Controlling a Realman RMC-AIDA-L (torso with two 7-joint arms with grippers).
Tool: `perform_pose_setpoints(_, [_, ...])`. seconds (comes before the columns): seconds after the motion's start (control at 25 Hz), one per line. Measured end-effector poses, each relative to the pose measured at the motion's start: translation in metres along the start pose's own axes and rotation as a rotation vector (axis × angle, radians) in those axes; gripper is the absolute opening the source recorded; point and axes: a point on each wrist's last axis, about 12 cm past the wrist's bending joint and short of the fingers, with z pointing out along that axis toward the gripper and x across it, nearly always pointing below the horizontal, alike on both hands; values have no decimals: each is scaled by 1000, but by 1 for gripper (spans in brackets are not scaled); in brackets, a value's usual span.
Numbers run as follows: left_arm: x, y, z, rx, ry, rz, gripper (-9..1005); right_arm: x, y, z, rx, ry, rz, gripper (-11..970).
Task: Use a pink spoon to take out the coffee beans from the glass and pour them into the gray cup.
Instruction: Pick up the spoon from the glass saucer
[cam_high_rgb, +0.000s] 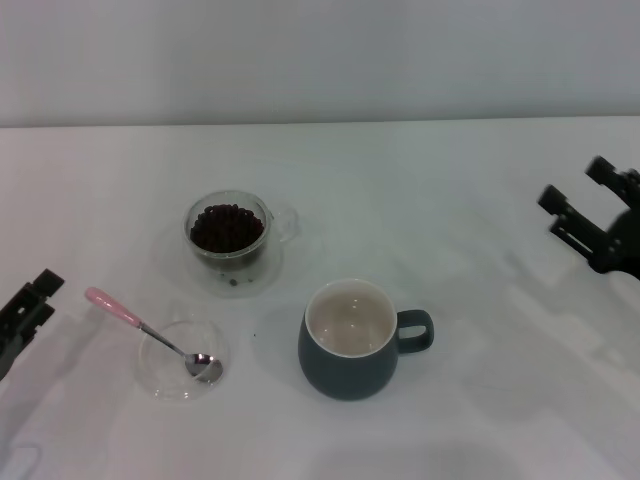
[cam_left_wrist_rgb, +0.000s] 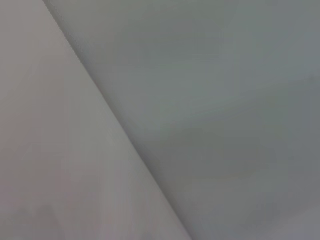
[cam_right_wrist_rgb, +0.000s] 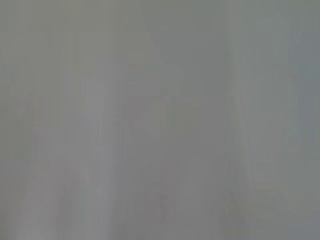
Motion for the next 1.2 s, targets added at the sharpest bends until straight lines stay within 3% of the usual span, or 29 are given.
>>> perform_pose_setpoints(0.28, [-7, 0, 7, -15, 114, -8, 739, -1, 0, 16, -19, 13, -10, 787])
perform_pose_setpoints(0.56, [-12, 3, 12, -51, 111, -23, 740, 2, -1, 16, 4, 26, 5, 787])
perform_pose_setpoints(0.88, [-23, 1, 33, -92, 158, 23, 697, 7, 0, 16, 23, 51, 26, 786])
perform_pose_setpoints(1.2, [-28, -3, 53, -135, 289, 50, 652, 11, 2, 20, 45, 68, 53, 785])
